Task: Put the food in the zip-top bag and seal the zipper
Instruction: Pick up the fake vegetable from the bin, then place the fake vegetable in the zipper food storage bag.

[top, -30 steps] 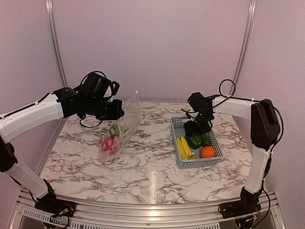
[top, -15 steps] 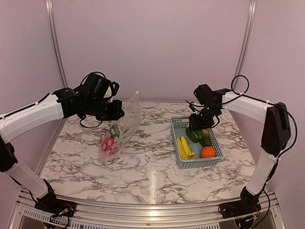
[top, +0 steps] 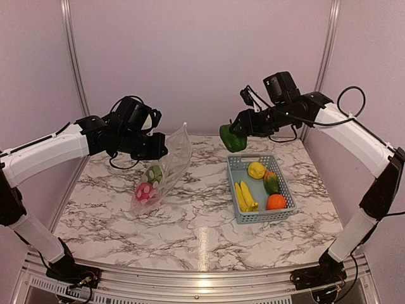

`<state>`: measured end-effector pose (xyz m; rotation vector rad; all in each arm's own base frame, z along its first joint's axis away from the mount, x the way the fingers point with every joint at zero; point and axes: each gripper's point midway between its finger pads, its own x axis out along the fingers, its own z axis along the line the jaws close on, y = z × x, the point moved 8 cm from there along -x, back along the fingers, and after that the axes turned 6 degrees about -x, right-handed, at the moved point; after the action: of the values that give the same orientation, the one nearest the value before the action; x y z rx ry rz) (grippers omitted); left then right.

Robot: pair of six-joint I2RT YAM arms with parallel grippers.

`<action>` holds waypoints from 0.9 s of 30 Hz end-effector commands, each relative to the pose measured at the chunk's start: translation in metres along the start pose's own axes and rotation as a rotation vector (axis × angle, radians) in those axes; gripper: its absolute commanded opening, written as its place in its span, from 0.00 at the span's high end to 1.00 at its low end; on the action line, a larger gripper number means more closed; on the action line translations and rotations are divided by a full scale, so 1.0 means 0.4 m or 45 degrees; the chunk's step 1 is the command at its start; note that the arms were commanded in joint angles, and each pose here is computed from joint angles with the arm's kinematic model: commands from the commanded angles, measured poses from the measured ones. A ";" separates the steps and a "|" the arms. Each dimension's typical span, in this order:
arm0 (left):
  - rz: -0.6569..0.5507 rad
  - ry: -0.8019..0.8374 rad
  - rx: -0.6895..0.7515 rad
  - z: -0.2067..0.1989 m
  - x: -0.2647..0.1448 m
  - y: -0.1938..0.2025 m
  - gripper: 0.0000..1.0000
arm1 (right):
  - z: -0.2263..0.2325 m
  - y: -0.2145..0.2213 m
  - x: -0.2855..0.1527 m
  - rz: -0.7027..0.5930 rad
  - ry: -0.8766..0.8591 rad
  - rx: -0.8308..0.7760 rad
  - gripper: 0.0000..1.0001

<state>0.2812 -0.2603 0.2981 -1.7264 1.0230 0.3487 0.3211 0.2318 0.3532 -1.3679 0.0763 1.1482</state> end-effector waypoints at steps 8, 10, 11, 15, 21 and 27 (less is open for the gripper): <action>-0.017 0.019 0.003 -0.023 0.014 -0.044 1.00 | 0.189 -0.110 -0.025 -0.268 -0.460 -0.025 0.56; -0.016 0.031 0.006 -0.028 0.013 -0.050 1.00 | 0.203 -0.108 -0.007 -0.274 -0.515 -0.010 0.56; -0.017 0.038 0.006 -0.032 0.013 -0.053 1.00 | 0.209 -0.105 0.006 -0.272 -0.534 -0.002 0.56; -0.013 0.060 0.002 -0.041 0.010 -0.060 1.00 | 0.241 -0.116 0.047 -0.280 -0.618 0.007 0.56; -0.021 0.092 -0.023 -0.047 -0.009 -0.067 1.00 | 0.264 -0.117 0.108 -0.281 -0.709 0.062 0.56; -0.029 0.101 -0.034 -0.049 -0.022 -0.071 1.00 | 0.273 -0.122 0.138 -0.287 -0.753 0.113 0.56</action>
<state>0.2958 -0.2748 0.3171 -1.7682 1.0554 0.2958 0.3217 0.3512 0.3677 -0.9477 -0.3583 1.3151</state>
